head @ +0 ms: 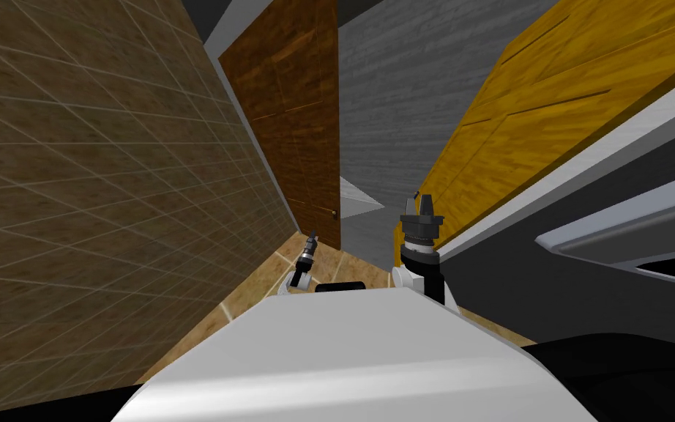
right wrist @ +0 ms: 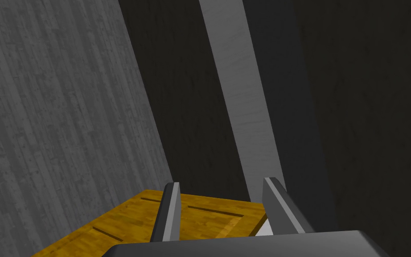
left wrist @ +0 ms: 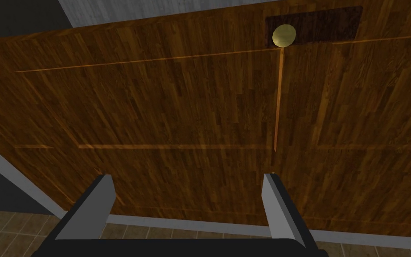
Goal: Push the door open
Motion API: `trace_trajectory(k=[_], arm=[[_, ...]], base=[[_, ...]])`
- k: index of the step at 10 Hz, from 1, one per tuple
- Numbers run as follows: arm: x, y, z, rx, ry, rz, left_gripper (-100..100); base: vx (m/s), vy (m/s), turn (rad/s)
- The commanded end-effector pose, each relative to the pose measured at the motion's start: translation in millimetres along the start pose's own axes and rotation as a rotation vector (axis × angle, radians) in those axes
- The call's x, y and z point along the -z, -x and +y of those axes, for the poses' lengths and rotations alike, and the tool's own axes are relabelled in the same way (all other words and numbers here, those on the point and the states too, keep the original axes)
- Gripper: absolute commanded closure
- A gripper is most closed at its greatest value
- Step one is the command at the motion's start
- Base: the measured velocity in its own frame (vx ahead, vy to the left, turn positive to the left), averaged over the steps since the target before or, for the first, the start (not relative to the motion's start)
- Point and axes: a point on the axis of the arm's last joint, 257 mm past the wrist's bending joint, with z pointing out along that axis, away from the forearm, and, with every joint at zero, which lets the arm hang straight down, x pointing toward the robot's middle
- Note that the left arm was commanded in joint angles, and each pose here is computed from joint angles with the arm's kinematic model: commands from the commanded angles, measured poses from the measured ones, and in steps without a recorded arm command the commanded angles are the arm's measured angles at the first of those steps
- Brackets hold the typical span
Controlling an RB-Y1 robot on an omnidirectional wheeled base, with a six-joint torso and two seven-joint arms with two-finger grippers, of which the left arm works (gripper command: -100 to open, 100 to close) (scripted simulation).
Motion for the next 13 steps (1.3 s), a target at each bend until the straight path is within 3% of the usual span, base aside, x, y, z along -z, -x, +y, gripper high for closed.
trace_trajectory(k=[1, 13], arm=[[1.0, -5.2, 7.5, 0.01, 0.014, 0.013, -100], [10.3, -56.3, 66.3, 0.086, 0.129, 0.114, -100]], base=[[0.085, 0.022, -0.077], [0.109, 0.047, -0.066]])
